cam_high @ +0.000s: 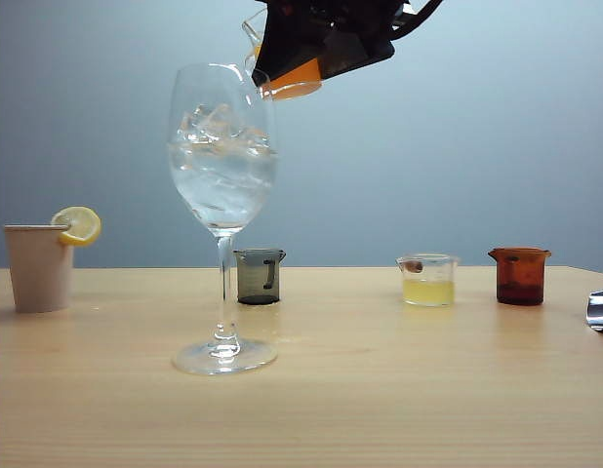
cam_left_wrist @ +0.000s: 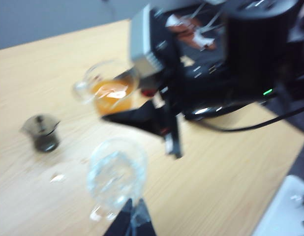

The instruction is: Pick up the second measuring cup from the left, pour the orange juice inside into the goblet, and finally put the measuring cup back in its original place.

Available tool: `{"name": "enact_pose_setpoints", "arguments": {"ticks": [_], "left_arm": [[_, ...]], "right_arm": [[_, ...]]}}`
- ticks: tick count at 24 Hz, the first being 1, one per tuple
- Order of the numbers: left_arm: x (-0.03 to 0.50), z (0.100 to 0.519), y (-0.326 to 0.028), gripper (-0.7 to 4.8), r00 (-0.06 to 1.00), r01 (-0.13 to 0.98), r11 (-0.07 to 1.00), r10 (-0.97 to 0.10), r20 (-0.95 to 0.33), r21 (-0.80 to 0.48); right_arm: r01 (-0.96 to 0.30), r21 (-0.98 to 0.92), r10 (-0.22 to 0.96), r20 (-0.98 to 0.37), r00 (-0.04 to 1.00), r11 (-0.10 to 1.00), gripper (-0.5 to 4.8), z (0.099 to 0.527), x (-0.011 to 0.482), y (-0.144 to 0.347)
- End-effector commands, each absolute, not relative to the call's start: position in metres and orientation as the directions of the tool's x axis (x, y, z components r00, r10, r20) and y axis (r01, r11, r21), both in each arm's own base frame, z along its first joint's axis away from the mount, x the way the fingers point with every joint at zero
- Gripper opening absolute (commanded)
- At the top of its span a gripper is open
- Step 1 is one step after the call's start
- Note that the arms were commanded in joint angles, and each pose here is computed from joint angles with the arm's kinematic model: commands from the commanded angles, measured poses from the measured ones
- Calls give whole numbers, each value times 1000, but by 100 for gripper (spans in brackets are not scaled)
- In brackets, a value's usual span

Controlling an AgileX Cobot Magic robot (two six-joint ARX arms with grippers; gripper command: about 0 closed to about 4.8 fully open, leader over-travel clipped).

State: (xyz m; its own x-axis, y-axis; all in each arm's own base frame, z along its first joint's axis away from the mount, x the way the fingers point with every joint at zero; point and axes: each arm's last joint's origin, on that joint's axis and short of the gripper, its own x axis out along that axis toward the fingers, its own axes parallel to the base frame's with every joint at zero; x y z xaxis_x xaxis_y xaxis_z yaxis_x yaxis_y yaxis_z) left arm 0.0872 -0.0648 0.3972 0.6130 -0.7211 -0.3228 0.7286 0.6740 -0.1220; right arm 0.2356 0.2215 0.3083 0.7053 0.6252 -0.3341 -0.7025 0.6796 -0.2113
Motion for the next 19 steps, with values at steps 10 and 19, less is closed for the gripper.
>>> {"name": "enact_pose_setpoints", "arguments": {"ticks": [10, 19], "left_arm": [[85, 395, -63, -6, 608, 732, 675, -709, -358, -95], [85, 395, -63, -6, 608, 732, 675, -709, -357, -94]], "right_arm": [[-714, -319, 650, -296, 700, 624, 129, 314, 227, 232], [-711, -365, 650, -296, 701, 601, 116, 314, 227, 232]]}}
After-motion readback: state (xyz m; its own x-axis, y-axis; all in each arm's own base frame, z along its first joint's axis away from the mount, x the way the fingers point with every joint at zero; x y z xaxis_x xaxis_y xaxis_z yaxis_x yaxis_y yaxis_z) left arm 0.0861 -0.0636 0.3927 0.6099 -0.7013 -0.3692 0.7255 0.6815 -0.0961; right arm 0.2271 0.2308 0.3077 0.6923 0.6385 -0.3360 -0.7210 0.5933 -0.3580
